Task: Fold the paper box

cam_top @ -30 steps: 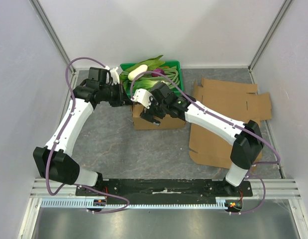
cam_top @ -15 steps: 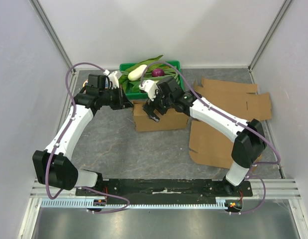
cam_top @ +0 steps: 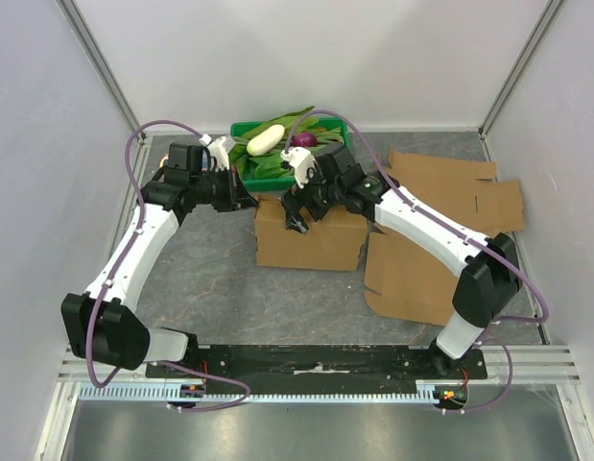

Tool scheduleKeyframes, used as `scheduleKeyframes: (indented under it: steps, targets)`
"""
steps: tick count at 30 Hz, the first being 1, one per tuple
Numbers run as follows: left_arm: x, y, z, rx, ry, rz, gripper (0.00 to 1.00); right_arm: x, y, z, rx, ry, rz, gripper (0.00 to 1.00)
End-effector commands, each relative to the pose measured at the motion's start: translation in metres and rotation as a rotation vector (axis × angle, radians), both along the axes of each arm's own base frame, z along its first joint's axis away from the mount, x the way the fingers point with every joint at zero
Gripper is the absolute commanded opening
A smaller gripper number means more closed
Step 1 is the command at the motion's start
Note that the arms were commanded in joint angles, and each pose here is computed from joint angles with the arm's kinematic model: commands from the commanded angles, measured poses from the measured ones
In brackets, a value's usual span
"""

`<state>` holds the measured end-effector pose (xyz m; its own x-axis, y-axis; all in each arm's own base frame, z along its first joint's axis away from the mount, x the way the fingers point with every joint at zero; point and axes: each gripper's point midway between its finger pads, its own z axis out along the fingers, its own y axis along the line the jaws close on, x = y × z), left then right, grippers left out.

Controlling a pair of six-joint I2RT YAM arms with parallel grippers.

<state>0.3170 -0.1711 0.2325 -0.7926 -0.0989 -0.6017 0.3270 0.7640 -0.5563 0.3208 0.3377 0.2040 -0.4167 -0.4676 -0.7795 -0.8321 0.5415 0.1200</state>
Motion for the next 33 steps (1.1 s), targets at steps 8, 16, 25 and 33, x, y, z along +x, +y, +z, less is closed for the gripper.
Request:
scheduleKeyframes:
  steps: [8,16,25,33]
  targets:
    - [-0.027,0.0,0.017,-0.044,-0.004,-0.03,0.02,-0.013,-0.003,0.022,-0.115,-0.274,0.115,0.98]
    - [-0.03,-0.001,0.014,-0.055,0.011,-0.036,0.02,-0.007,0.002,0.036,-0.059,-0.256,0.04,0.98]
    - [-0.033,0.0,0.012,-0.051,0.014,-0.038,0.02,0.016,-0.004,0.038,-0.037,-0.162,-0.073,0.98]
    - [-0.031,-0.005,0.018,-0.086,0.038,-0.031,0.02,0.022,-0.012,0.016,-0.088,-0.187,-0.119,0.98]
